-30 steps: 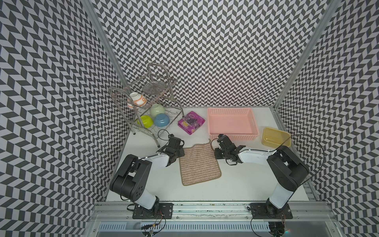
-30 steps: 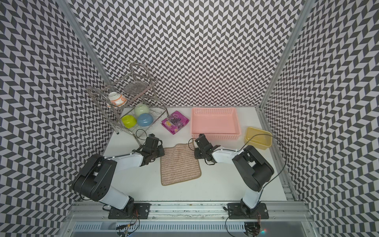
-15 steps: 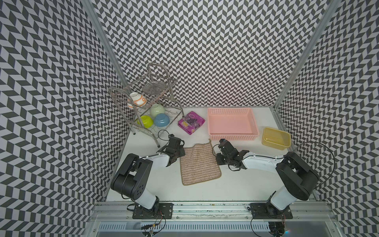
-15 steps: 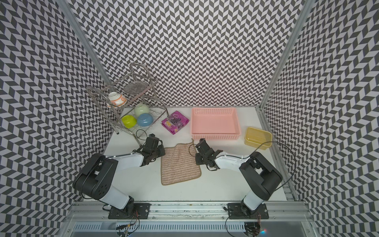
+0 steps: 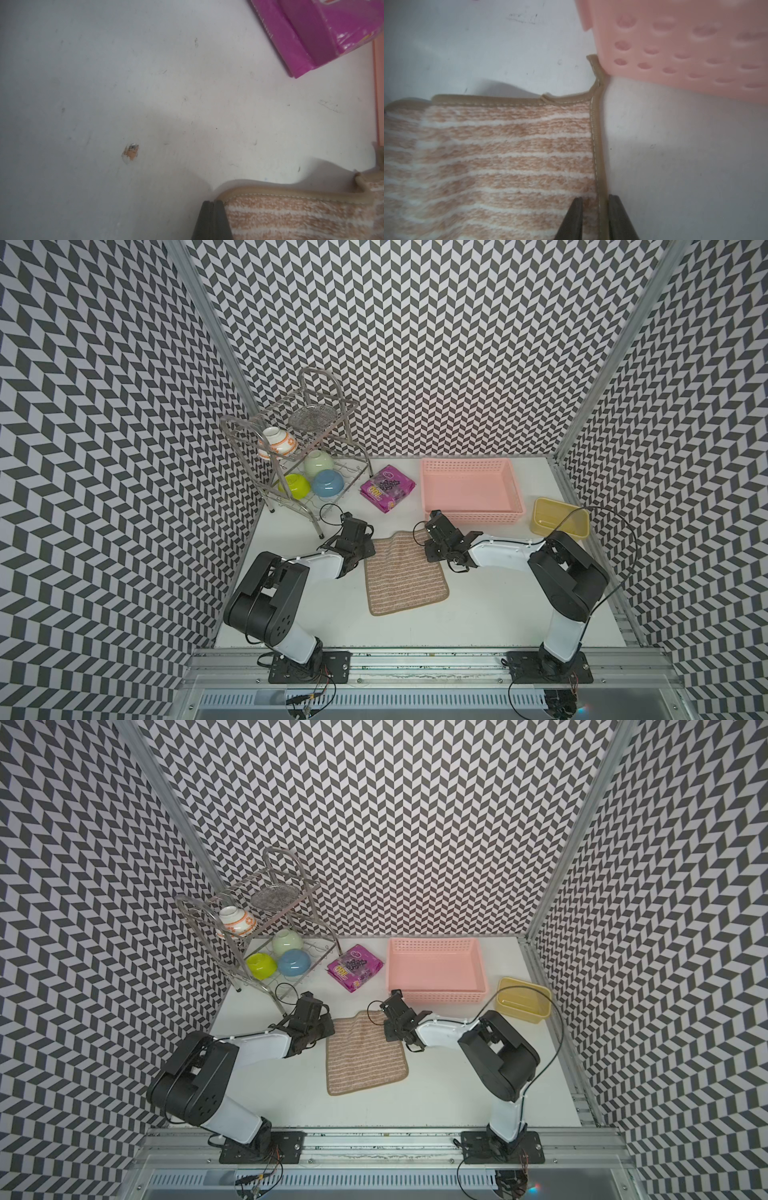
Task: Fold the square dishcloth
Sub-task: Smooth out the cleaning item at the center of the board.
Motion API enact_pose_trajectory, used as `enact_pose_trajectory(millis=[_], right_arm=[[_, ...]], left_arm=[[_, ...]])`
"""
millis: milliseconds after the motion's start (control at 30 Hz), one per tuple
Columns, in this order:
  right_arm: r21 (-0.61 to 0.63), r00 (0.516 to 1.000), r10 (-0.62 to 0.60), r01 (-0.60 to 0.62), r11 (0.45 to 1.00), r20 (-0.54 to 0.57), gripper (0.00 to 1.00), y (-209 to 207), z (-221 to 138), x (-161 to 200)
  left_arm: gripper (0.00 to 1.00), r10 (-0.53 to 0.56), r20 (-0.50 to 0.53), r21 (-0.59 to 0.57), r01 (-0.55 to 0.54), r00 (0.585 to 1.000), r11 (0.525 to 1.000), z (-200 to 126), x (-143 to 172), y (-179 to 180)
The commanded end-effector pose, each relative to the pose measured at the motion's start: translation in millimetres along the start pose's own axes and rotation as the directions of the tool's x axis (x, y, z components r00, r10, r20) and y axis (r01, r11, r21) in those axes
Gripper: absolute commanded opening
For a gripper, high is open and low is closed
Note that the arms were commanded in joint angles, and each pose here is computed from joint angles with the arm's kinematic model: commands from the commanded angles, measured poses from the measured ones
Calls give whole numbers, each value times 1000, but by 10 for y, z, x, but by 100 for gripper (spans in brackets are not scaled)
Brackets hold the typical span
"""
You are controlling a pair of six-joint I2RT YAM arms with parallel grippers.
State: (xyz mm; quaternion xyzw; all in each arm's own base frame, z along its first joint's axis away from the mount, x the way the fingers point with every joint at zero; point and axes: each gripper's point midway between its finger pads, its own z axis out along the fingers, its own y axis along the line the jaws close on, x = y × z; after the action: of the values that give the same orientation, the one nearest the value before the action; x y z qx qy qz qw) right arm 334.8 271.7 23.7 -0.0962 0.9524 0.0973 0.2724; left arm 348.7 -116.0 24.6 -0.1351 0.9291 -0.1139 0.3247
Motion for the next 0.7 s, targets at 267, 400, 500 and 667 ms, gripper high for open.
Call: enact_pose_trajectory(millis=[267, 400, 500, 667], right_arm=[[129, 991, 104, -92, 987, -88, 4, -436, -73, 591], [128, 985, 140, -128, 984, -96, 2, -506, -169, 721], [130, 985, 150, -138, 982, -89, 2, -551, -228, 758], [144, 985, 162, -153, 978, -58, 7, -684, -288, 637]], left_arm=[[0, 7, -18, 15, -7, 1000, 1000, 9, 79, 3], [0, 18, -26, 33, -17, 1000, 999, 23, 112, -60], [0, 27, -34, 64, -25, 999, 998, 35, 147, -150], [0, 54, -34, 151, -48, 998, 987, 46, 161, -460]])
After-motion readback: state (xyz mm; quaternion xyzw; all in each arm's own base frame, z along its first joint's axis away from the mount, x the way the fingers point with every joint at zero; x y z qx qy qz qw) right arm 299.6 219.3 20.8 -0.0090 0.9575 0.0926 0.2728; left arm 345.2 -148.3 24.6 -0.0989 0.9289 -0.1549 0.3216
